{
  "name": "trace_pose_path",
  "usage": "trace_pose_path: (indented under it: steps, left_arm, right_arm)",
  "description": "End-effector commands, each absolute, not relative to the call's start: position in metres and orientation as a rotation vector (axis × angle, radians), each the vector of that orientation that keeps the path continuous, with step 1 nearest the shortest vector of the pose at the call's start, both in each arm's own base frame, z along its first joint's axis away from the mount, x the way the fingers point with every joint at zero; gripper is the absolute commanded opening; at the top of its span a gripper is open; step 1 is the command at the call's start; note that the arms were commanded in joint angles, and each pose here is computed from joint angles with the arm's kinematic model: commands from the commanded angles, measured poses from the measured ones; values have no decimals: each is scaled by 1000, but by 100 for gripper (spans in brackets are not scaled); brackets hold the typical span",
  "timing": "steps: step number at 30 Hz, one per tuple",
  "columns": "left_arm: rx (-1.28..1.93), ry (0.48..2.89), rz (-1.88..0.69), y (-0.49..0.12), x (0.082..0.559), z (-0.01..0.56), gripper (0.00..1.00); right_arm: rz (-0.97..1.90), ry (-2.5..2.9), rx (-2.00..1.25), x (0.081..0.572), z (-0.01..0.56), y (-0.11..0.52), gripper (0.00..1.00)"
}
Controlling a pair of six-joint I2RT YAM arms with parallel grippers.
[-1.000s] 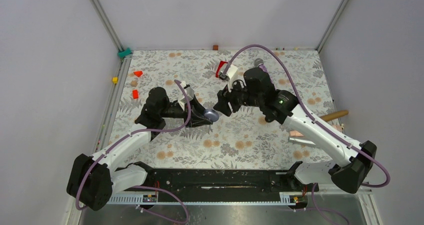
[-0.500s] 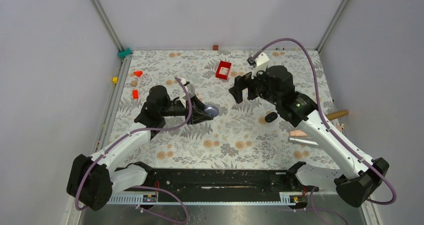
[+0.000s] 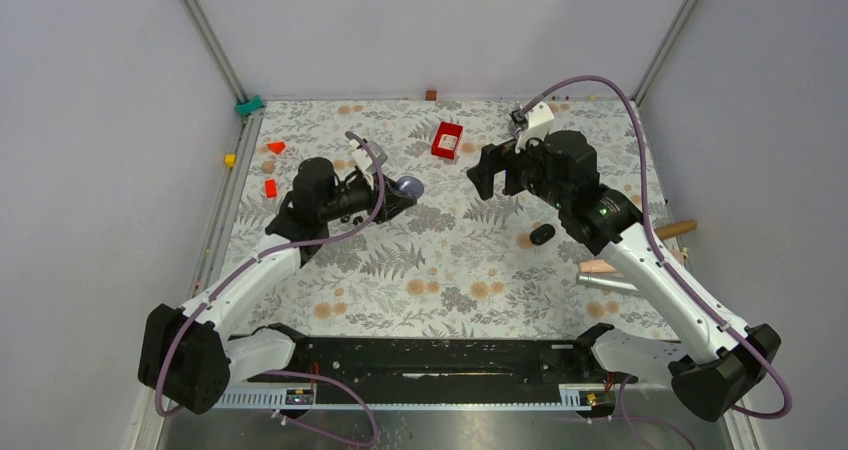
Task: Insert the wireless bluetooth earbuds into the charging case
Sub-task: Place the charging case with the earbuds at the corner of the board.
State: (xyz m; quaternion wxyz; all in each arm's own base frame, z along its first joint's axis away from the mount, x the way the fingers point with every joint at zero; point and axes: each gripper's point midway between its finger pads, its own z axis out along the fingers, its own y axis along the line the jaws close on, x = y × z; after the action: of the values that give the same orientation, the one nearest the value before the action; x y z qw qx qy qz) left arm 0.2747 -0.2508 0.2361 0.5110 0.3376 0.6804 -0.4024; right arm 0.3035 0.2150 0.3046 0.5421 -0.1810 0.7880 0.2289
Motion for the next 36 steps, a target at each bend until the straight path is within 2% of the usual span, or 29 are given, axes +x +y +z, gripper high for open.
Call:
trace_pose_path:
  steps: [1, 11, 17, 26, 31, 36]
  left_arm:
    - [736, 1604, -773, -236, 308, 264, 0]
    - [848, 1659, -497, -210, 342, 266, 0]
    - [757, 1743, -389, -186, 384, 253, 0]
    - [499, 2044, -473, -181, 423, 196, 0]
    - [402, 2317, -555, -187, 423, 145, 0]
    - [295, 2481, -705, -194, 421, 106, 0]
  right_arm:
    - [570, 1809, -389, 306, 321, 212, 99]
    - [564, 1820, -370, 312, 317, 206, 100]
    - [550, 1834, -348, 317, 313, 202, 100]
    - [549, 1834, -320, 320, 315, 194, 100]
    - [571, 1837, -314, 320, 313, 193, 100]
    - [591, 1834, -306, 320, 313, 192, 99]
